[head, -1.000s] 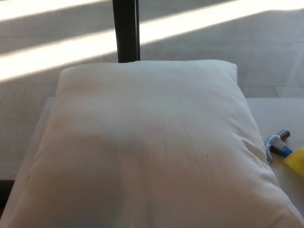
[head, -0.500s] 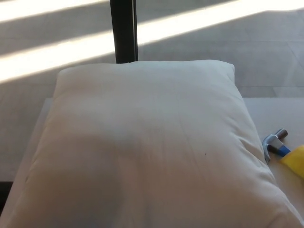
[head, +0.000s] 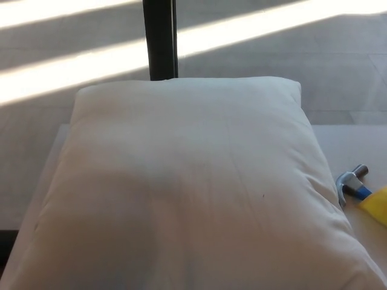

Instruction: A hammer is kept on the right hand side and a pillow is kept on the left hand side on the desk infront of the robot and the robot uses its right hand to pick up the hammer and makes a downward swinging motion to hit the pillow

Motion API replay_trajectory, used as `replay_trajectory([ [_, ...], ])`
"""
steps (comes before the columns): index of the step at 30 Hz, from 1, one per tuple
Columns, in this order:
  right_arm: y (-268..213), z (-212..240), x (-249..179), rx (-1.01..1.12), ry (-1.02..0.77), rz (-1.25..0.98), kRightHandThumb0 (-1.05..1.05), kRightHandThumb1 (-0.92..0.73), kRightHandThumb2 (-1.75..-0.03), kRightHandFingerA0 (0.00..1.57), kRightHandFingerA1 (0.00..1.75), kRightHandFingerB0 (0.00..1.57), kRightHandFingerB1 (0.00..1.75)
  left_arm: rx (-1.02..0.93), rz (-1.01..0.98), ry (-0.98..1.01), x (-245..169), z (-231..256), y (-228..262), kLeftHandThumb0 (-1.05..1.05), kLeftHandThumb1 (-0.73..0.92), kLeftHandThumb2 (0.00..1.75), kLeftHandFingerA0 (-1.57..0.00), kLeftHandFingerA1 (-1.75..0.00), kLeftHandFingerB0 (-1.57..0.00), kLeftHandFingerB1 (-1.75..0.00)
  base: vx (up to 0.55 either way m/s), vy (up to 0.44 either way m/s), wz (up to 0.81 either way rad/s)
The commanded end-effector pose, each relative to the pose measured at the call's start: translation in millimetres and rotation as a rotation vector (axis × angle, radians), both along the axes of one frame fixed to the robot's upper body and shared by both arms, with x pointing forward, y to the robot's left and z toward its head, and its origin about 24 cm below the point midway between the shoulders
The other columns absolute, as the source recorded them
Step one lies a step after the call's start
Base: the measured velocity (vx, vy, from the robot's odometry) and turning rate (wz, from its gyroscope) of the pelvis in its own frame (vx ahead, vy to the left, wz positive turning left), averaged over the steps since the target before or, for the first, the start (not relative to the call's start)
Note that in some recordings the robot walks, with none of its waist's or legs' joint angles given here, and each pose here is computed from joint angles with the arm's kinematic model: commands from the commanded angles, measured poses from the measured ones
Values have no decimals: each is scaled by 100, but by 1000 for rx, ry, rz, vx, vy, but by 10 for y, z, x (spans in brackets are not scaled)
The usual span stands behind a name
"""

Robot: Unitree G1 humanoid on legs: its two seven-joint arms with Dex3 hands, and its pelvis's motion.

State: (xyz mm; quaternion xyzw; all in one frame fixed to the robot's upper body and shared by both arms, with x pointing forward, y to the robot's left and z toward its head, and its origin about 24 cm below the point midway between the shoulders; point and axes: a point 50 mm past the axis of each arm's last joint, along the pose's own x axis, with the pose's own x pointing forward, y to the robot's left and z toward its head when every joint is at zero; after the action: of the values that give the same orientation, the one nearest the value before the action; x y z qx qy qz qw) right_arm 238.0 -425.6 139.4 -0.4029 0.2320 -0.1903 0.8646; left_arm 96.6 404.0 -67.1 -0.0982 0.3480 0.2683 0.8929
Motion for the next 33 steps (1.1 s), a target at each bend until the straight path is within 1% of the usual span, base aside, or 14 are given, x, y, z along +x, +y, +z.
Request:
replay_trajectory([
  [1, -486, -1061, -1501, 648, -709, -1017, -38, -78, -64, 0, 35, 0, 26, 65, 33, 30, -132, 75, 130, -69, 81, 64, -60, -54, -45, -44, 0, 0, 0],
  [4, -411, -1267, -1549, 791, -757, -1077, -41, -65, -85, 0, 35, 0, 11, 77, 45, 43, -145, 69, 134, -68, 81, 64, -60, -53, -46, -44, 0, 0, 0],
  [5, -386, -1321, -1605, 789, -742, -1093, -39, -76, -63, 0, 30, 0, 15, 71, 53, 35, -157, 73, 140, -67, 80, 64, -60, -55, -44, -45, 0, 0, 0],
  [8, -342, -1365, -1615, 816, -758, -1077, -53, -68, -83, 0, 25, 0, 0, 78, 83, 40, -185, 67, 148, -65, 80, 64, -65, -52, -48, -44, 0, 0, 0],
  [14, -347, -1327, -1558, 791, -747, -1014, -50, -76, -63, 0, 32, 0, 23, 70, 105, 47, -219, 64, 163, -68, 78, 64, -63, -50, -47, -43, 0, 0, 0],
  [21, -297, -1338, -1392, 872, -662, -938, -48, -78, -67, 0, 22, 0, 21, 65, 124, 37, -201, 53, 150, -66, 78, 63, -64, -50, -49, -43, 0, 0, 0],
  [24, -284, -1324, -1231, 968, -623, -956, -46, -81, -63, 0, 36, 19, 40, 68, 130, 37, -184, 54, 148, -67, 77, 63, -66, -52, -48, -44, 0, 0, 0],
  [25, -292, -1332, -1173, 1012, -620, -938, -29, -74, -117, 8, 60, 0, 50, 72, 112, 36, -186, 57, 147, -66, 61, 100, -59, -64, -41, -57, 0, 0, 0],
  [26, -276, -1338, -1120, 1025, -618, -930, -29, -74, -117, 8, 60, 0, 50, 75, 117, 30, -193, 71, 162, -66, 61, 100, -59, -64, -41, -57, 0, 0, 0],
  [27, -262, -1343, -1039, 1064, -571, -977, -50, -80, -65, 0, 26, 0, 28, 93, 101, 47, -198, 68, 159, -65, 80, 64, -66, -52, -46, -45, 0, 0, 0],
  [28, -264, -1344, -1038, 1065, -571, -979, -50, -80, -65, 0, 26, 0, 28, 93, 102, 47, -198, 68, 159, -65, 80, 64, -66, -52, -46, -45, 0, 0, 0],
  [30, -181, -1355, -922, 966, -568, -981, -50, -71, -76, 8, 67, 10, 48, 99, 91, 49, -193, 42, 126, -65, 79, 64, -66, -55, -47, -47, 0, 0, 0],
  [31, -136, -1394, -917, 973, -586, -972, -40, -74, -61, 20, 75, 26, 48, 94, 98, 45, -194, 41, 126, -64, 79, 63, -66, -56, -46, -48, 0, 0, 0],
  [33, 79, -1558, -914, 857, -416, -801, -45, -78, -63, 26, 66, 26, 41, 90, 102, 57, -207, 32, 123, -64, 79, 63, -66, -57, -48, -50, 0, 0, 3],
])
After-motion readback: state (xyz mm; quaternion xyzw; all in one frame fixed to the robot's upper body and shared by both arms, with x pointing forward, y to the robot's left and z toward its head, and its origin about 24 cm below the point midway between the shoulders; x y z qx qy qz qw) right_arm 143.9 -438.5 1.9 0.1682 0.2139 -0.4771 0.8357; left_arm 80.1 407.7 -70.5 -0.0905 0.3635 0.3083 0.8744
